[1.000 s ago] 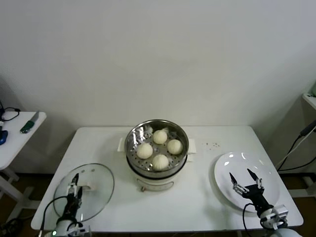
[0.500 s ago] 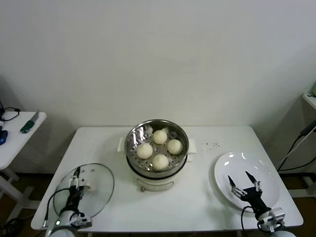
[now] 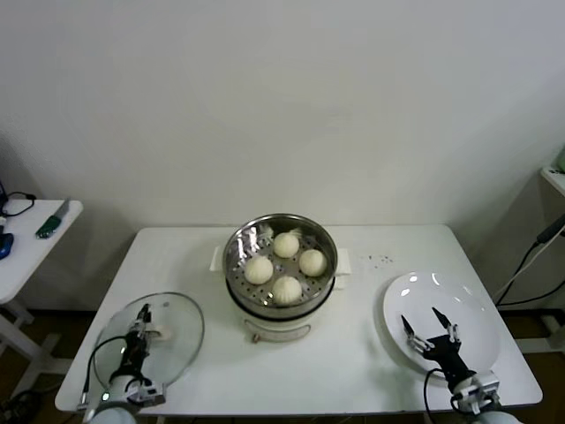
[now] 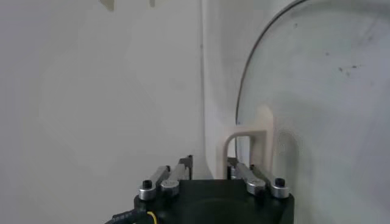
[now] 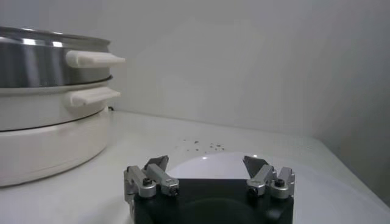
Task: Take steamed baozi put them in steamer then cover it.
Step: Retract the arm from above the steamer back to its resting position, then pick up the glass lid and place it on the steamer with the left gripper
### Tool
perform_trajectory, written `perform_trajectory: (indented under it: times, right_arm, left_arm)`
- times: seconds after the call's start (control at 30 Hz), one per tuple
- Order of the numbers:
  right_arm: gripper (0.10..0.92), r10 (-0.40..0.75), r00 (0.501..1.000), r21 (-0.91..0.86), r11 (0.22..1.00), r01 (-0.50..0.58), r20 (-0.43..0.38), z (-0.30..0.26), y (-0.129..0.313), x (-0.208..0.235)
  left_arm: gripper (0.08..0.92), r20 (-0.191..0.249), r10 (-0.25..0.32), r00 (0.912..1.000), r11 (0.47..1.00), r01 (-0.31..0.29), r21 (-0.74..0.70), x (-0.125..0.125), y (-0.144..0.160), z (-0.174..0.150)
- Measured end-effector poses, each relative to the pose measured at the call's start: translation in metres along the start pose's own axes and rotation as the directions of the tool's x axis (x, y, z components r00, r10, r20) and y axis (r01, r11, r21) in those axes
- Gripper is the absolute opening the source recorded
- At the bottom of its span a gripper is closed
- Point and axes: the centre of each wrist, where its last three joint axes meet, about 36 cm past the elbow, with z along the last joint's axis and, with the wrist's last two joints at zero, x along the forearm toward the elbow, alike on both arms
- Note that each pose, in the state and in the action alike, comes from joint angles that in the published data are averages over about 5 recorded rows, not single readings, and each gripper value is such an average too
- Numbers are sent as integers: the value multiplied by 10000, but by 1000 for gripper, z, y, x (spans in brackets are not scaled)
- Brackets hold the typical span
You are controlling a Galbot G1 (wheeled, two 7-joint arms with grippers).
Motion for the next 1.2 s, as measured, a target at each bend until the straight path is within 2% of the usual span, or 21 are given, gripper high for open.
perform_trajectory:
  times: [0.17,0.27,0.5,0.67,0.87,1.2]
  right_arm:
    - [823,-20,10000,55,10000,20,-10,2,2,-3]
    - [823,-25,10000,98,9999,25,-17,2,2,-4]
    - [823,-34,10000,241,9997,34,-15,2,-1,-7]
    - [823,-45,10000,391,9992,45,1,0,-3,-11]
    - [823,-71,10000,621,9980,71,7,-4,-8,-17]
    - [823,-116,9999,1093,9939,114,6,-17,-20,-35]
  left_arm:
    - [220,6,-33,10000,9999,33,107,3,2,0]
    - [164,0,-104,9999,9998,104,156,4,6,0]
    - [156,-66,-424,9991,9988,426,245,11,22,1]
    - [156,-277,-887,9957,9957,893,228,18,44,-3]
    - [156,-728,-1568,9849,9875,1575,28,29,80,-11]
    - [156,-1360,-2499,9587,9655,2572,392,39,147,-32]
